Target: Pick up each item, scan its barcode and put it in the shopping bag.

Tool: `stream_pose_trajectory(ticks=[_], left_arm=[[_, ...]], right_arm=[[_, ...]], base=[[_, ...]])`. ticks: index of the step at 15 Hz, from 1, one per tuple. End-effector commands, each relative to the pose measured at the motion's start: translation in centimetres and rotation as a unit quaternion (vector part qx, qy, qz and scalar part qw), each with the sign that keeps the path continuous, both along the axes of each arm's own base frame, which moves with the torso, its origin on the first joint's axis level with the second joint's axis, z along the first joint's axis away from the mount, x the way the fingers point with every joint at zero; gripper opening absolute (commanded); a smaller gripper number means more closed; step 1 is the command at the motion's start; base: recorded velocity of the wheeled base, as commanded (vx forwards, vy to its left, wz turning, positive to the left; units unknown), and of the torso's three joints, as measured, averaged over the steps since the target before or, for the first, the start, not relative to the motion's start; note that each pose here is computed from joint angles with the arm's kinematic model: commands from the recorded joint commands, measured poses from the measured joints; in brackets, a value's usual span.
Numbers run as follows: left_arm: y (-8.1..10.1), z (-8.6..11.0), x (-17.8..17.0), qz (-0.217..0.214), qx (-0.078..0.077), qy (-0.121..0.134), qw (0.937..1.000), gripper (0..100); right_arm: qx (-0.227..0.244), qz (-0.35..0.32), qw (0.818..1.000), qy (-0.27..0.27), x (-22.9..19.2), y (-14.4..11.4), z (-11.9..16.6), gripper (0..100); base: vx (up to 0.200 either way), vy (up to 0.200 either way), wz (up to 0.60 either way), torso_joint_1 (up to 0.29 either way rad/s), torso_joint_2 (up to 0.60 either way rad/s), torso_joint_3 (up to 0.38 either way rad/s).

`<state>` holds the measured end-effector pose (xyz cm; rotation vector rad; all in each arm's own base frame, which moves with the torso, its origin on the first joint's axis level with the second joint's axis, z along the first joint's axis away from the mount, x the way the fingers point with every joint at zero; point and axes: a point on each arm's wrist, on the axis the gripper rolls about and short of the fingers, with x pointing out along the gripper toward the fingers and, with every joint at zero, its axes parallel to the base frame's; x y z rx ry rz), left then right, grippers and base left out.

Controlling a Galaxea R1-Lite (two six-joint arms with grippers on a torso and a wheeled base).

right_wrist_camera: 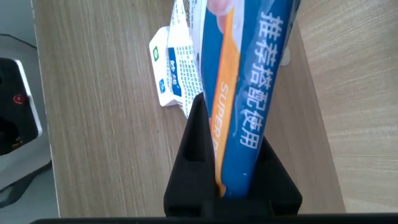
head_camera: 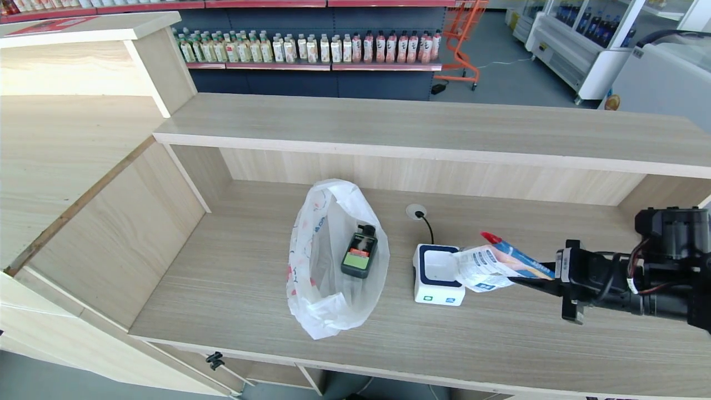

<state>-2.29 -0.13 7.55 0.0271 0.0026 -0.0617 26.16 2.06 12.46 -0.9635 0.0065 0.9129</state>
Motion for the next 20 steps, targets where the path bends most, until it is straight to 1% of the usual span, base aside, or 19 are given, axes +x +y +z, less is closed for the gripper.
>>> stream_pose_trajectory(ticks=[1,2,4,8,12,15,20], left_arm=[[0.0,0.0,0.0,0.000,0.000,0.000,1.0000,100],[0.0,0.0,0.0,0.000,0.000,0.000,1.0000,100],[0.0,0.0,0.0,0.000,0.000,0.000,1.0000,100],[0.0,0.0,0.0,0.000,0.000,0.000,1.0000,100],[0.0,0.0,0.0,0.000,0.000,0.000,1.0000,100],[0.0,0.0,0.0,0.000,0.000,0.000,1.0000,100],[0.0,0.0,0.0,0.000,0.000,0.000,1.0000,100]], right_arm=[[-0.005,0.023,1.000,0.020,1.4,0.1,-2.0,0],[-0.011,0.035,0.999,0.004,2.3,0.2,-2.4,0],[-0.010,0.043,0.999,-0.011,3.4,0.4,-3.1,0],[0.004,0.082,0.996,-0.023,5.3,1.7,-4.0,0],[0.005,0.094,0.995,-0.035,7.0,2.6,-4.6,0],[0.004,0.096,0.995,-0.031,7.8,2.8,-5.3,0],[0.006,0.101,0.994,-0.050,9.2,3.3,-5.3,0]], base=[[0.000,0.000,0.00,0.000,0.00,0.000],[0.000,0.000,0.00,0.000,0.00,0.000],[0.000,0.000,0.00,0.000,0.00,0.000],[0.000,0.000,0.00,0.000,0.00,0.000],[0.000,0.000,0.00,0.000,0.00,0.000],[0.000,0.000,0.00,0.000,0.00,0.000],[0.000,0.000,0.00,0.000,0.00,0.000]])
